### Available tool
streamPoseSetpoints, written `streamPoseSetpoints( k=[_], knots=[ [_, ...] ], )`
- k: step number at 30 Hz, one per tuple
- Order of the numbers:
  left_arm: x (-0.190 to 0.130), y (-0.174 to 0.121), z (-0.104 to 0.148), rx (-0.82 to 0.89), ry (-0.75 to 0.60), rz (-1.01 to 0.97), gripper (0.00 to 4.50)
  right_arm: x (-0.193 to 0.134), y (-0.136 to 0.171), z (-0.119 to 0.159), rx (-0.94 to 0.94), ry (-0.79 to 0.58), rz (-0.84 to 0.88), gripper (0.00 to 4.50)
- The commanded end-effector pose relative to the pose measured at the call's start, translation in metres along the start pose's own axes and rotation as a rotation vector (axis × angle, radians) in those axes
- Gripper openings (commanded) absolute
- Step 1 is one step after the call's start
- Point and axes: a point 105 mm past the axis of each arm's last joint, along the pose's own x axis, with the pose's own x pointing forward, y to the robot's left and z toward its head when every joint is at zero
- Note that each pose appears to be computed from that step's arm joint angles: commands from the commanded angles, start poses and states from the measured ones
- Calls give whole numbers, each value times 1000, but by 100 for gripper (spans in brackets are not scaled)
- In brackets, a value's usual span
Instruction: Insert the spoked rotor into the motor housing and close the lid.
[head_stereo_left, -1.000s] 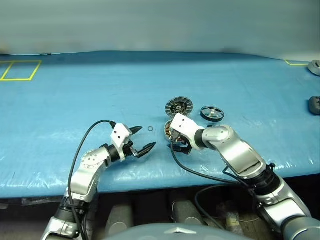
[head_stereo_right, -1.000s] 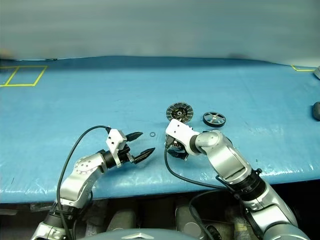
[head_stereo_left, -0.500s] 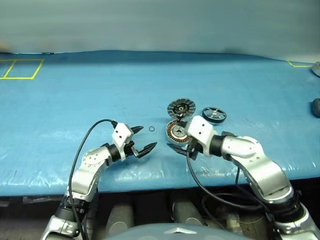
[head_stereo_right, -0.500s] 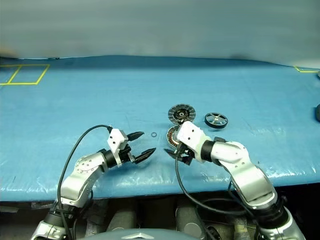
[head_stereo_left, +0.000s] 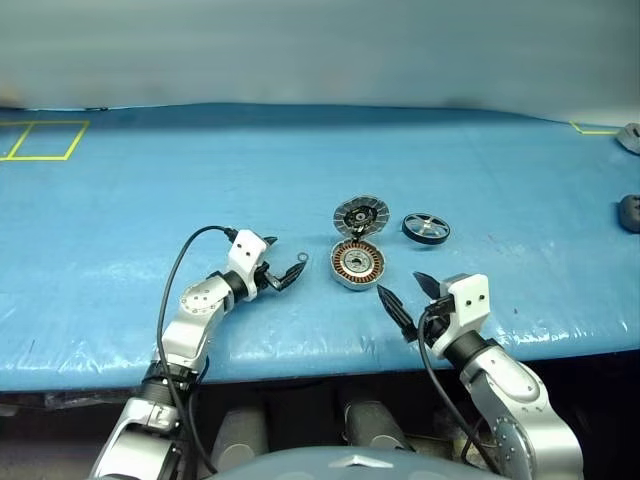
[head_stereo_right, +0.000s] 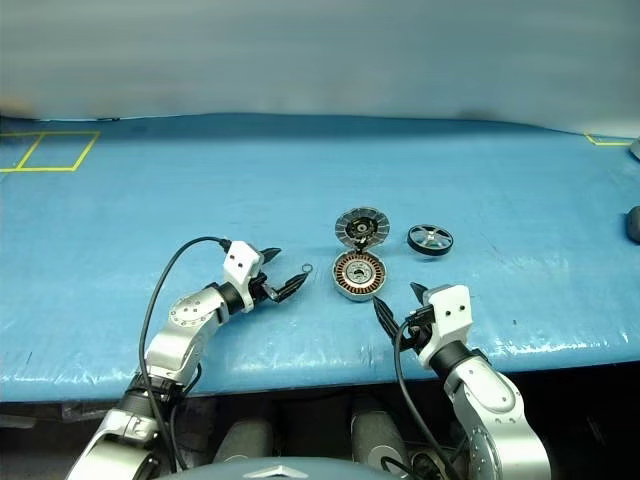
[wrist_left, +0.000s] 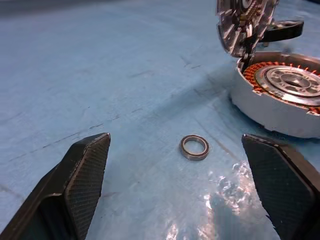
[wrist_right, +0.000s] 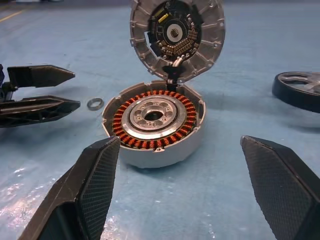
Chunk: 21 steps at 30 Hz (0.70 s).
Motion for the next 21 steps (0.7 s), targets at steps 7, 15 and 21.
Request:
streamPoseSetpoints(
  k=[7,15,21],
  knots=[
    [25,4,3,87,31,-36,450,-4,38,16,-95,-62,151,407],
    [37,-8,2,132,68,-140,450,-2,38,19,-120,-63,127,407],
    [31,-6,-11,141,122,-136,450,-2,36,10,-136,-25,113,407]
  ],
)
